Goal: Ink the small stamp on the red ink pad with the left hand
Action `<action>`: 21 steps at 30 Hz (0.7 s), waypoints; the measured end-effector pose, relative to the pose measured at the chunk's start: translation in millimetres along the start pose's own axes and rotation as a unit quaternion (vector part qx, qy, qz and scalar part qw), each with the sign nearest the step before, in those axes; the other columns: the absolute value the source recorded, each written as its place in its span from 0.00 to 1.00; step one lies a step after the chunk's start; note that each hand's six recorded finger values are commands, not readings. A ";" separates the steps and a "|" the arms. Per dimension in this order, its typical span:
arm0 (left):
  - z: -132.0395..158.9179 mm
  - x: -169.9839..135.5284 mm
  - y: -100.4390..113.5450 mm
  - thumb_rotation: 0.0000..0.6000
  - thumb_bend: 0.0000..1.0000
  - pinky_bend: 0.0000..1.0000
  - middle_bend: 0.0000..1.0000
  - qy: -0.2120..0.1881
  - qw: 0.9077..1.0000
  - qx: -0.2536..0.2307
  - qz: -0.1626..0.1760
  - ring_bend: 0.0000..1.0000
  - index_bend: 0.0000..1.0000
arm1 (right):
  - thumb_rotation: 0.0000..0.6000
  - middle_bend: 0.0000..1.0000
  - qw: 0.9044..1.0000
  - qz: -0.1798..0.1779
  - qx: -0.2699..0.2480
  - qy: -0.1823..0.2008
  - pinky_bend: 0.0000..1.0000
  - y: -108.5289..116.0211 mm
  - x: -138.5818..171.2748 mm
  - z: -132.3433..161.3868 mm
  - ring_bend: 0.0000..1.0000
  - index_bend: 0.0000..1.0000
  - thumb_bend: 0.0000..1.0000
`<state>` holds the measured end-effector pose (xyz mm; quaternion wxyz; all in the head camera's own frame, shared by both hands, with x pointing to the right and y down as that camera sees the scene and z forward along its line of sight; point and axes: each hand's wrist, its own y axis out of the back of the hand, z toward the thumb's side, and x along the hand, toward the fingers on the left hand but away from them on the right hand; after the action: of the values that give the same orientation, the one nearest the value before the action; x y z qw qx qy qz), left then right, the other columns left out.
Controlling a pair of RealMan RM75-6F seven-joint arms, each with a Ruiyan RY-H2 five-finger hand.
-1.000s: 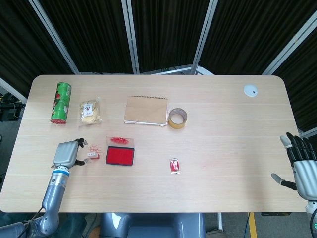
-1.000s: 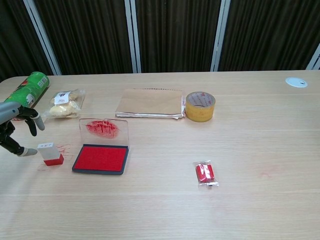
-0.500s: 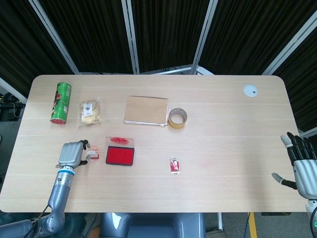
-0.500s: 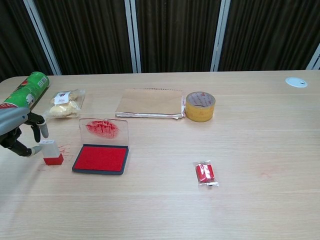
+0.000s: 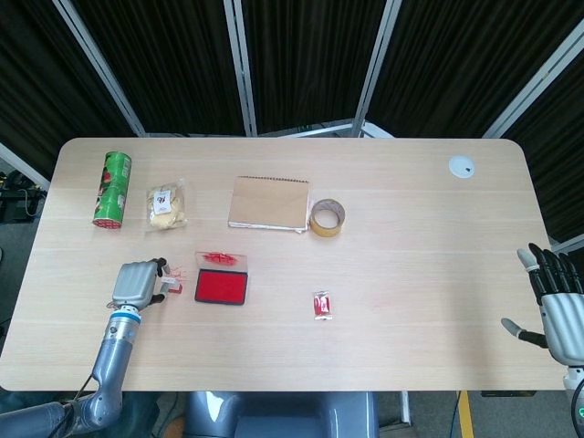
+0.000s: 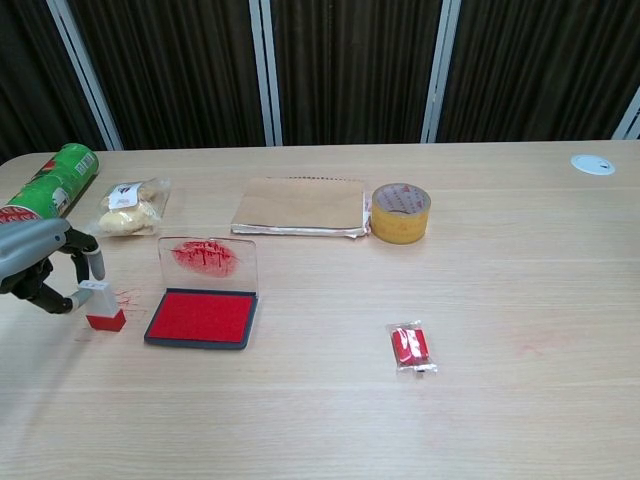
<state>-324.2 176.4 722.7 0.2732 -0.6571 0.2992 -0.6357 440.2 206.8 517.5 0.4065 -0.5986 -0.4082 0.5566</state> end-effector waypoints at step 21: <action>6.1 0.9 -5.1 1.00 0.37 0.94 0.43 -0.048 0.999 0.014 -0.011 0.84 0.43 | 1.00 0.00 1.000 0.001 0.002 -0.002 0.00 -0.7 0.4 -1.0 0.00 0.00 0.00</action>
<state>-317.9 179.0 726.8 0.2894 -0.6865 0.2697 -0.6102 441.2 207.4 518.1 0.4064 -0.5973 -0.4074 0.5587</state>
